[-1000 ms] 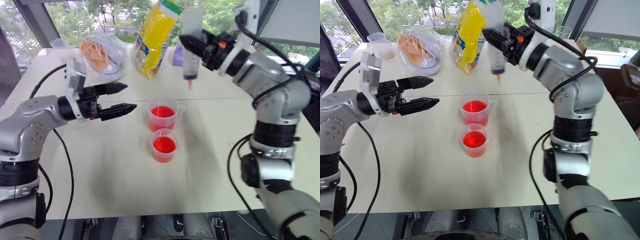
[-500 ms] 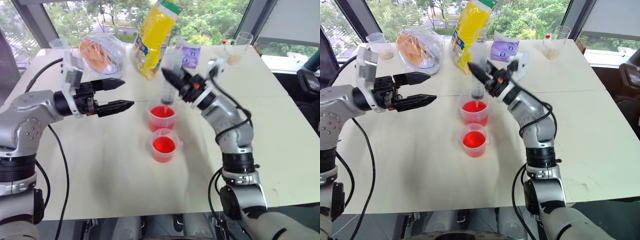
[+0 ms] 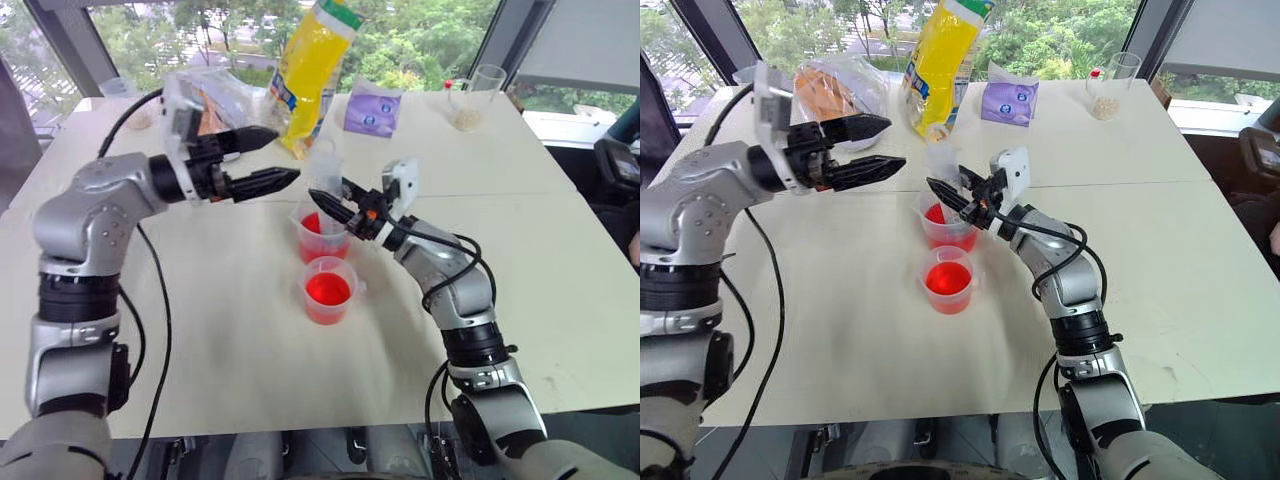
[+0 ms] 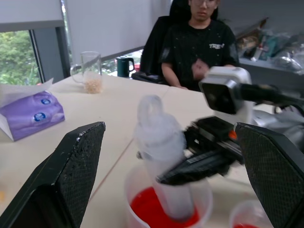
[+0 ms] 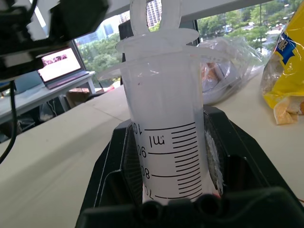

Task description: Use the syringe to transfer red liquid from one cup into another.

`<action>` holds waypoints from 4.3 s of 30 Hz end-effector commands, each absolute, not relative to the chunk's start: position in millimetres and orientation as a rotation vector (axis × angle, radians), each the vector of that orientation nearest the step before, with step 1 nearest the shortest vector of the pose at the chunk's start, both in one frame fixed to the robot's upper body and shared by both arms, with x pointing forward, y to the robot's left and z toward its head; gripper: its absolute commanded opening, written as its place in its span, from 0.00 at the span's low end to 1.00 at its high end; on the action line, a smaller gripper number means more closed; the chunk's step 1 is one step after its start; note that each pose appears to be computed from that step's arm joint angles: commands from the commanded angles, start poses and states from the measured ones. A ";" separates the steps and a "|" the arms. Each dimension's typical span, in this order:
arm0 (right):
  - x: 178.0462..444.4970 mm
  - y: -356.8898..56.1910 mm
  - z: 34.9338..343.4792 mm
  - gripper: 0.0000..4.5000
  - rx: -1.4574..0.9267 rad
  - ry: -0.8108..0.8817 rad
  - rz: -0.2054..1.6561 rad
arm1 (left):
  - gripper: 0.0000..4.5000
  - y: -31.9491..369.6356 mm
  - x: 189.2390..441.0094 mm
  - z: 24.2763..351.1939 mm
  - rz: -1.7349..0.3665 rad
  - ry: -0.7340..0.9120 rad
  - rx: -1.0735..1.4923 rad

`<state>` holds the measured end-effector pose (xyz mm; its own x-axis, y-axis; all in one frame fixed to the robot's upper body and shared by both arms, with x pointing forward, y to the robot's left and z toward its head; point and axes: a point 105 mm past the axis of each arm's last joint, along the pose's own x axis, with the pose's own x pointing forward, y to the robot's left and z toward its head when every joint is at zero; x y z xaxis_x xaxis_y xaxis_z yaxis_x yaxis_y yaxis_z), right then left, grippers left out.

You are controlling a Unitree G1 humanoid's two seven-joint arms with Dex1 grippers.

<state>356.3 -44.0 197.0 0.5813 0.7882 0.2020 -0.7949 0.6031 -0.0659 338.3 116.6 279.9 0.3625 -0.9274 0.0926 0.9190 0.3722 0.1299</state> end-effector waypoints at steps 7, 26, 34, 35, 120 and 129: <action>352.7 -42.9 205.8 0.31 -0.025 -0.268 0.947 | 1.00 98.1 353.5 290.4 -1.203 -0.198 0.063; 344.8 -35.9 211.2 0.31 -0.055 -0.290 0.992 | 0.02 83.4 357.6 269.1 -1.291 -0.115 0.017; 346.5 -34.7 205.1 0.31 -0.051 -0.261 1.006 | 0.01 86.8 361.5 279.6 -1.265 -0.155 0.026; 346.5 -34.3 203.4 0.31 -0.049 -0.254 1.009 | 0.01 87.8 362.2 282.6 -1.258 -0.165 0.028; 275.0 -43.7 241.4 0.31 0.115 -0.276 1.265 | 0.99 127.9 290.1 320.5 -1.522 -0.106 -0.025; 273.2 -39.6 236.4 0.31 0.097 -0.269 1.282 | 0.99 103.7 284.4 318.6 -1.621 -0.117 -0.020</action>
<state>277.8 -39.2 226.5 0.2792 0.9341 0.2227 -0.9556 0.2930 -0.0313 290.9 107.6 305.5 -0.0239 -0.9962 0.0833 0.9997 -0.0243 -0.0037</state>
